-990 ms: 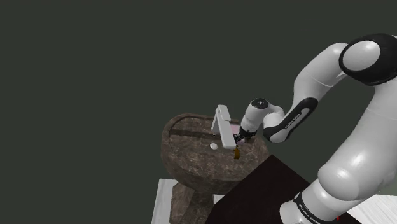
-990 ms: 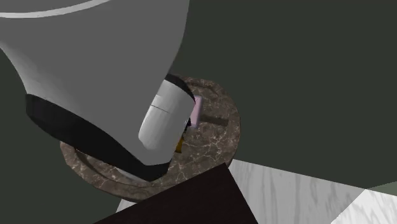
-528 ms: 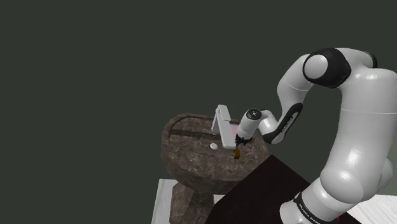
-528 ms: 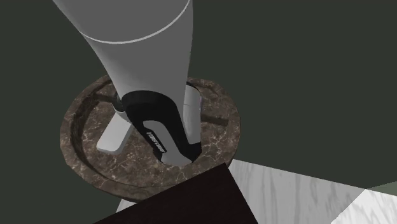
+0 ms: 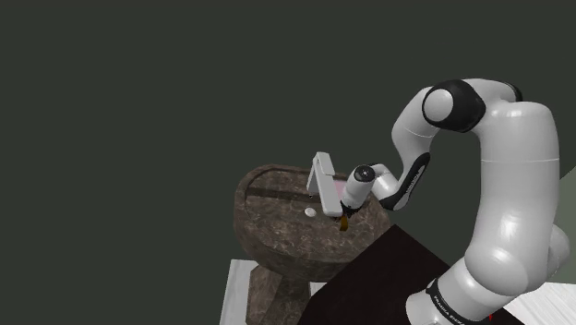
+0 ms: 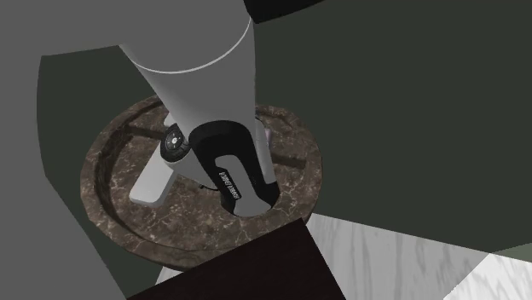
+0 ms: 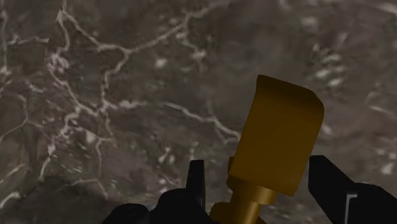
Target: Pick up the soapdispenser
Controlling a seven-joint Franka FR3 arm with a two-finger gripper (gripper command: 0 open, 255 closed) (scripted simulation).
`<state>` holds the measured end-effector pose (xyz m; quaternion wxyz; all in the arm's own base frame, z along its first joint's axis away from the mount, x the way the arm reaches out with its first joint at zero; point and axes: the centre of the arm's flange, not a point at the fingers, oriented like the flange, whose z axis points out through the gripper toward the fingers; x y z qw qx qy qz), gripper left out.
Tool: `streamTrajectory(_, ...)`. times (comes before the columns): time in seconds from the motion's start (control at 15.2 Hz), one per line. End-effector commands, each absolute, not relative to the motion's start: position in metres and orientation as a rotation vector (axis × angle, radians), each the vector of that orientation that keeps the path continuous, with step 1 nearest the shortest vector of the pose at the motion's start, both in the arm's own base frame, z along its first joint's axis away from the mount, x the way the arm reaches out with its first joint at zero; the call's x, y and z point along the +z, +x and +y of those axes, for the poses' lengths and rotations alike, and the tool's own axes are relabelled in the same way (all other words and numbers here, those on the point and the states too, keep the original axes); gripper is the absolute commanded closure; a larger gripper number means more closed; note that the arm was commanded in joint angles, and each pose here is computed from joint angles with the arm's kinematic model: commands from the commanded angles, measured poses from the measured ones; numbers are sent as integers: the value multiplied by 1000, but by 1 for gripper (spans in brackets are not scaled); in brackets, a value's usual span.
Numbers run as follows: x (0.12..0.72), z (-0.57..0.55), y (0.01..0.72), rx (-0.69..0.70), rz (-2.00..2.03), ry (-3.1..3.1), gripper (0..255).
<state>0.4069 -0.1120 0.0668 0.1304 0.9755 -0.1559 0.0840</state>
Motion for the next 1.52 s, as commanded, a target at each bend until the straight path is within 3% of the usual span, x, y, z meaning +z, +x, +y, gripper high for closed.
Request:
streamTrajectory(0.0,66,-112,406,244,-453,2834,255)
streamTrajectory(0.53,66,-112,407,244,-453,2834,255)
streamTrajectory(1.45,140,-112,407,244,-453,2834,255)
